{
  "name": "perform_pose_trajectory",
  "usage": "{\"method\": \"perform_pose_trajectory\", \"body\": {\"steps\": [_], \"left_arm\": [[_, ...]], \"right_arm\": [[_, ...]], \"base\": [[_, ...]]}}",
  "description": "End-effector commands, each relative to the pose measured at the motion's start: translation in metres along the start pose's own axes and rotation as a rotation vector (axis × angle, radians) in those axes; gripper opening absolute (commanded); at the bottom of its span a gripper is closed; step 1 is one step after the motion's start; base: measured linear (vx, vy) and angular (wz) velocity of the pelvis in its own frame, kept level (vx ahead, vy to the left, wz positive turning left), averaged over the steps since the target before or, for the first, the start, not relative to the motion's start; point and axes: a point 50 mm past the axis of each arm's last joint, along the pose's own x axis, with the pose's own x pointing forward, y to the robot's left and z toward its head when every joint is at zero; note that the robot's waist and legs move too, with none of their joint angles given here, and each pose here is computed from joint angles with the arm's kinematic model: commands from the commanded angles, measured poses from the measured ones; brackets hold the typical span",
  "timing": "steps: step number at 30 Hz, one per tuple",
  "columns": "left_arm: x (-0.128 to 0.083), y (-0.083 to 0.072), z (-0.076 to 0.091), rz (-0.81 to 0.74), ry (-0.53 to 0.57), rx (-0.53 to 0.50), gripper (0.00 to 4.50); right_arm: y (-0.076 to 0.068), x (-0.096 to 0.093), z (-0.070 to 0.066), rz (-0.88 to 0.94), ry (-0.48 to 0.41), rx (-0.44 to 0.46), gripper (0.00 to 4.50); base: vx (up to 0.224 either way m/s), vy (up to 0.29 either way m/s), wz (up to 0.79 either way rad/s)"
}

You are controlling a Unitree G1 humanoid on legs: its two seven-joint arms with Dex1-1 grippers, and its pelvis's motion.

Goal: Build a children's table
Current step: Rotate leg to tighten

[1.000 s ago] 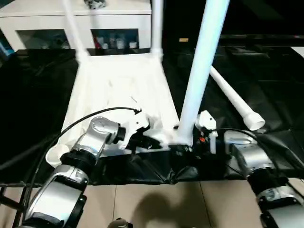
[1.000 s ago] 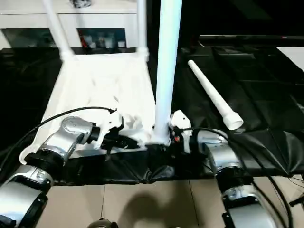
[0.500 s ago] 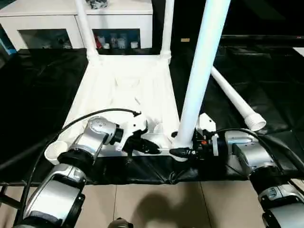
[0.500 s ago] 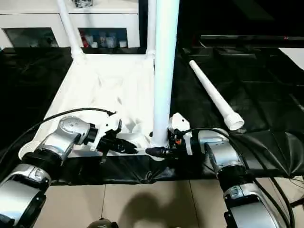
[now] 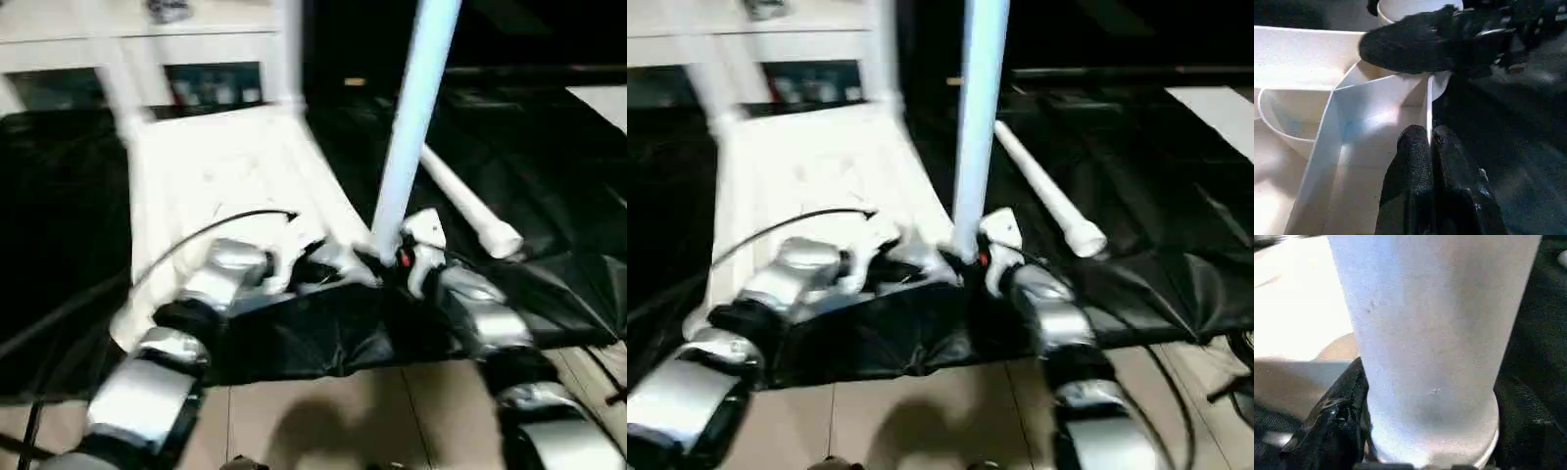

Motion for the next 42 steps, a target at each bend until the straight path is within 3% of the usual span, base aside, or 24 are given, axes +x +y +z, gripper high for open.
{"method": "perform_pose_trajectory", "body": {"steps": [1, 7, 11, 15, 20, 26, 27, 33, 40, 42], "left_arm": [[0.018, -0.018, 0.027, -0.084, -0.138, 0.025, 0.0], [0.015, -0.016, 0.025, -0.079, -0.127, 0.045, 0.0], [0.007, -0.012, 0.022, -0.095, -0.122, 0.081, 0.0], [-0.003, -0.009, 0.017, -0.152, -0.119, 0.111, 0.0], [-0.014, -0.006, 0.011, -0.229, -0.092, 0.143, 0.0], [-0.027, -0.004, 0.007, -0.341, -0.063, 0.172, 0.0], [-0.028, -0.003, 0.007, -0.349, -0.059, 0.179, 0.0], [-0.035, -0.004, 0.005, -0.44, -0.03, 0.199, 0.0], [-0.037, -0.005, 0.003, -0.478, -0.01, 0.208, 0.0], [-0.037, -0.005, 0.003, -0.477, -0.01, 0.207, 0.0]], "right_arm": [[0.02, 0.007, -0.009, 0.027, 0.045, -0.01, 3.33], [0.024, 0.008, -0.005, 0.092, 0.004, 0.019, 3.89], [0.015, 0.005, 0.001, 0.124, -0.024, -0.046, 4.21], [0.006, -0.004, 0.006, 0.257, -0.029, -0.076, 4.21], [0.005, -0.018, 0.004, 0.484, 0.013, -0.201, 4.21], [0.005, -0.039, -0.004, 0.808, 0.13, -0.217, 4.21], [0.005, -0.041, -0.004, 0.837, 0.144, -0.215, 3.96], [0.003, -0.047, -0.003, 0.953, 0.214, -0.204, 3.72], [0.005, -0.051, -0.003, 1.003, 0.247, -0.211, 3.07], [0.005, -0.051, -0.003, 1.005, 0.247, -0.206, 3.07]], "base": [[0.0, 0.0, 0.0], [0.0, 0.0, 0.0], [0.0, 0.0, 0.0], [0.0, 0.0, 0.0], [0.0, 0.0, 0.0], [0.0, 0.0, 0.0], [0.0, 0.0, 0.0], [0.0, 0.0, 0.0], [0.0, 0.0, 0.0], [0.0, 0.0, 0.0]]}}
